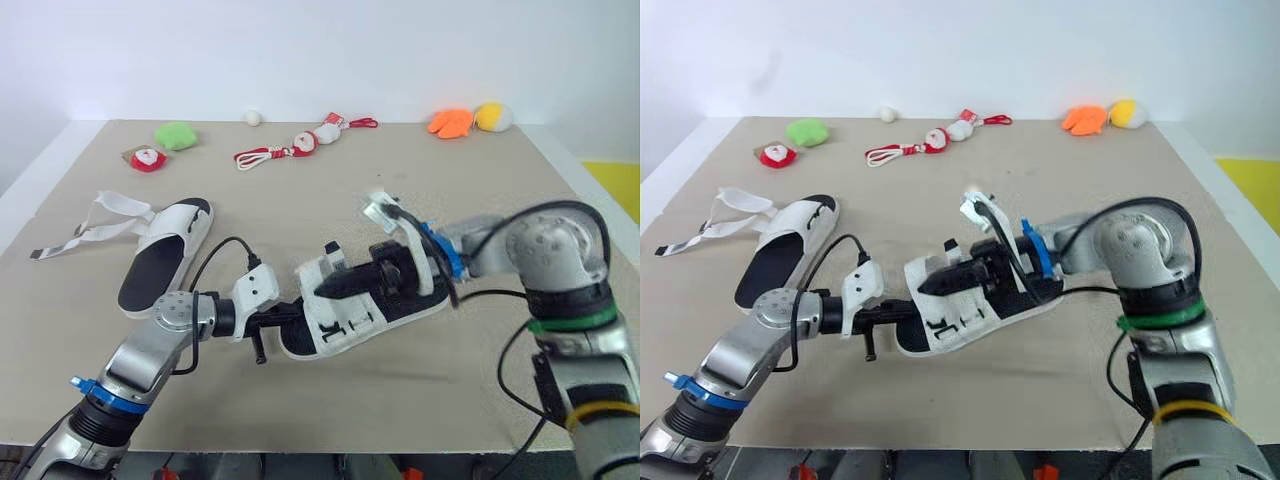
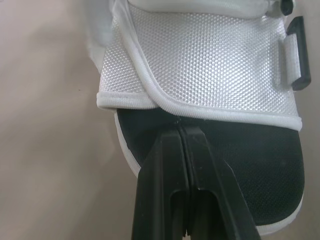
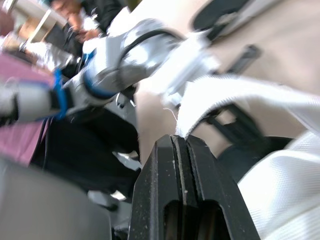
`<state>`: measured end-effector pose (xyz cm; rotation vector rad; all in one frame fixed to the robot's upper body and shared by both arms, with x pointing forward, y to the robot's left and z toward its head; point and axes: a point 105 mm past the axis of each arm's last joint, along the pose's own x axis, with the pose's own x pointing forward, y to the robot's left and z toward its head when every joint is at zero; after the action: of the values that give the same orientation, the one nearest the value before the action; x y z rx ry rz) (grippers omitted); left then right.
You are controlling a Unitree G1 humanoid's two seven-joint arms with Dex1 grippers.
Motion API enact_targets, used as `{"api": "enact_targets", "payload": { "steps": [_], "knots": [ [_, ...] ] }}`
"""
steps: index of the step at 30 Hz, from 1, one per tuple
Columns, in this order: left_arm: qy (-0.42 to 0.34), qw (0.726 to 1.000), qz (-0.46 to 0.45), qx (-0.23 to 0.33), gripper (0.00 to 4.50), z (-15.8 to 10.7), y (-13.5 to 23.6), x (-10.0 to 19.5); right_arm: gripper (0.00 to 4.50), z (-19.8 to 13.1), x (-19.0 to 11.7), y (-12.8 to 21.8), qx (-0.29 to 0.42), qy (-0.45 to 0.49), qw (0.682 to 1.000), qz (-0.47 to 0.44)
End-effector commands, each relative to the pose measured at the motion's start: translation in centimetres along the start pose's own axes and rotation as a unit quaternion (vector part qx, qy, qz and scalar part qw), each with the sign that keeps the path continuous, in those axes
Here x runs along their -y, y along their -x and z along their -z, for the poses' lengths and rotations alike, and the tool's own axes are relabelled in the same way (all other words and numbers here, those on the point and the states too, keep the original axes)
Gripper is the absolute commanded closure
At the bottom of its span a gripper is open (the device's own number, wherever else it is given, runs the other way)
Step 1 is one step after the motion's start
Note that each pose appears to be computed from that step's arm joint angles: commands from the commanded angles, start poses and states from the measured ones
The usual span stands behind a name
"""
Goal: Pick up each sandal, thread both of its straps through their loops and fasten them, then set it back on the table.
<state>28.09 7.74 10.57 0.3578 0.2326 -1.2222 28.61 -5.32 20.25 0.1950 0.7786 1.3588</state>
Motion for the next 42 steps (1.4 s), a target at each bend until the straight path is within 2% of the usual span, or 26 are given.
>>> {"api": "enact_targets", "payload": {
  "steps": [1, 6, 16, 35, 42],
  "knots": [
    [0.035, 0.998, 0.025, -0.040, 4.50, 2.5, -0.7, 1.2, 4.44, -1.3, 1.4, 0.3, 0.014, -0.043, 0.999, 0.029],
    [0.035, 0.998, 0.024, -0.041, 4.50, 2.6, -0.6, 1.3, 4.44, -0.4, 2.2, -0.4, -0.010, -0.066, 0.997, 0.041],
    [0.037, 0.998, 0.023, -0.041, 4.50, 2.7, -0.6, 1.5, 4.44, 1.3, 1.6, -0.3, -0.046, -0.073, 0.996, 0.022],
    [0.037, 0.998, 0.022, -0.039, 4.50, 2.6, -0.8, 1.3, 4.44, 0.0, -0.3, 0.0, -0.036, -0.079, 0.996, -0.021],
    [0.038, 0.998, 0.022, -0.039, 4.50, 2.7, -0.8, 1.4, 4.44, 1.1, 0.8, -0.2, -0.042, -0.082, 0.996, 0.012]
  ]
}}
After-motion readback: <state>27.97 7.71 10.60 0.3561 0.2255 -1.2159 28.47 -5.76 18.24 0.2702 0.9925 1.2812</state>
